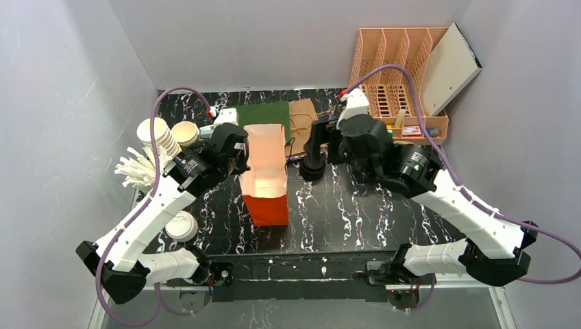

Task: Pack the takeout coffee
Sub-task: Move the takeout bag to the center of the board.

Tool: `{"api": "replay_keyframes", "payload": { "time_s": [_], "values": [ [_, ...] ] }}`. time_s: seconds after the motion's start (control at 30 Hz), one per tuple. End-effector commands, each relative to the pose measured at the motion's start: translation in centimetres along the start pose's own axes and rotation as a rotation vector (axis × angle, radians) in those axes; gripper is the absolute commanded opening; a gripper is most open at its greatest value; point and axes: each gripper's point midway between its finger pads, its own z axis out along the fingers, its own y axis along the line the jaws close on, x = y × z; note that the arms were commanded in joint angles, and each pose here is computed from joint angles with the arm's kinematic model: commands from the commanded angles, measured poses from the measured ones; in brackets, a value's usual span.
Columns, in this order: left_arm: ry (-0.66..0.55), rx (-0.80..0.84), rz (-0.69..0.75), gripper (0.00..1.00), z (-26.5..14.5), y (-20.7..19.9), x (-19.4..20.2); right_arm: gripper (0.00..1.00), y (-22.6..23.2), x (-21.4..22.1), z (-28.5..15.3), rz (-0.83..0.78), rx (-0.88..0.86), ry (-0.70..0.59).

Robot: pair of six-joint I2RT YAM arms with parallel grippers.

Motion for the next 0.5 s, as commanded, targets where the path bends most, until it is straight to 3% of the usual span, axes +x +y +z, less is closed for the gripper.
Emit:
{"api": "replay_keyframes", "payload": {
  "time_s": [0.0, 0.17, 0.33, 0.47],
  "values": [
    [-0.078, -0.022, -0.007, 0.02, -0.3, 0.6, -1.7, 0.94, -5.0, -1.9, -0.5, 0.026, 0.127, -0.039],
    [-0.099, -0.040, -0.011, 0.02, -0.4, 1.3, -1.5, 0.94, -10.4, -0.9, 2.0, 0.079, 0.231, 0.023],
    [-0.119, -0.037, -0.025, 0.01, -0.4, 1.6, -1.3, 0.95, -17.7, -0.3, 4.2, 0.238, 0.320, 0.046],
    [-0.143, -0.051, -0.042, 0.00, -0.6, 2.2, -1.4, 0.98, -23.9, 1.7, 5.5, 0.300, 0.509, 0.089]
  ]
}}
